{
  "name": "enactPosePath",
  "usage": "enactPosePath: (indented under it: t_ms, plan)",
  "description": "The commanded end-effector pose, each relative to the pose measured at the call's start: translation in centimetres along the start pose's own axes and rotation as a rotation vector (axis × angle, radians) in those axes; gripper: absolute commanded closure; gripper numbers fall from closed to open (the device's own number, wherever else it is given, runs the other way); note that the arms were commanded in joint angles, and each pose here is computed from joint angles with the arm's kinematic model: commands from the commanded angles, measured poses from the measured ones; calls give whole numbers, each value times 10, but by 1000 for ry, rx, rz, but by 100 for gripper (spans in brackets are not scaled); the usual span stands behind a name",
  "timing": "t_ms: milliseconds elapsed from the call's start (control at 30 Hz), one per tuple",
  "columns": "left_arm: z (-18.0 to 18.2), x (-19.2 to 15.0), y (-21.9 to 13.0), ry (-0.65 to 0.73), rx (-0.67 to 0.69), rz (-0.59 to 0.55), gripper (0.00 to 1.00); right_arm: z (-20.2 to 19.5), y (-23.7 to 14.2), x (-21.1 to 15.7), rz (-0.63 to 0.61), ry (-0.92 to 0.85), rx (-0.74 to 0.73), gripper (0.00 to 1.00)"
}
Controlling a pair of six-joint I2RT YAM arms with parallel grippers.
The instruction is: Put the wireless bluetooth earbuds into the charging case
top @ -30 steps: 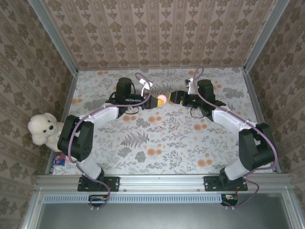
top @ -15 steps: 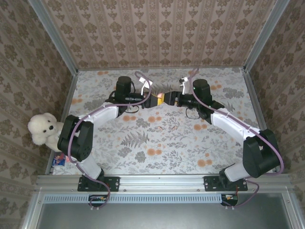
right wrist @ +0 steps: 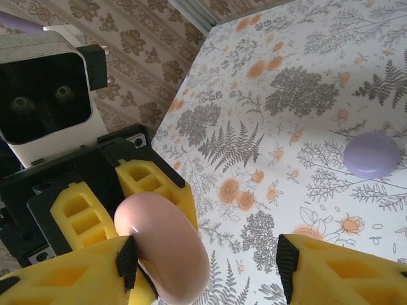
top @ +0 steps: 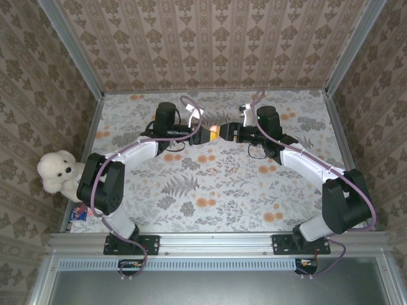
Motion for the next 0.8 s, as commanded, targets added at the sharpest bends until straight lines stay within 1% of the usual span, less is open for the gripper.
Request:
enactPosePath:
  t_ms: [0,333,767]
  plan:
    - [-19,23,-6,120,-53,-35,93,-23,-4,1,-28,16,-79,38]
    - [-20,23,-9,121,-47,-39,93,-25,-9,3,-38,25,-80,39]
    - [-18,22,-8,120,-40,-39,93,-5,-25,2,-52,4,-36,39]
Point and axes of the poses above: each hand's point on the last joint's axis, 136 mm out from that joint toward the fingers, its own y axis out along the fingers, its own z axis along the line the jaws close on, x = y × z, the point moved 6 cm from there along -y, back along the fingers, and after that the axes turned 13 degrees about y, right-handed, at the moved point
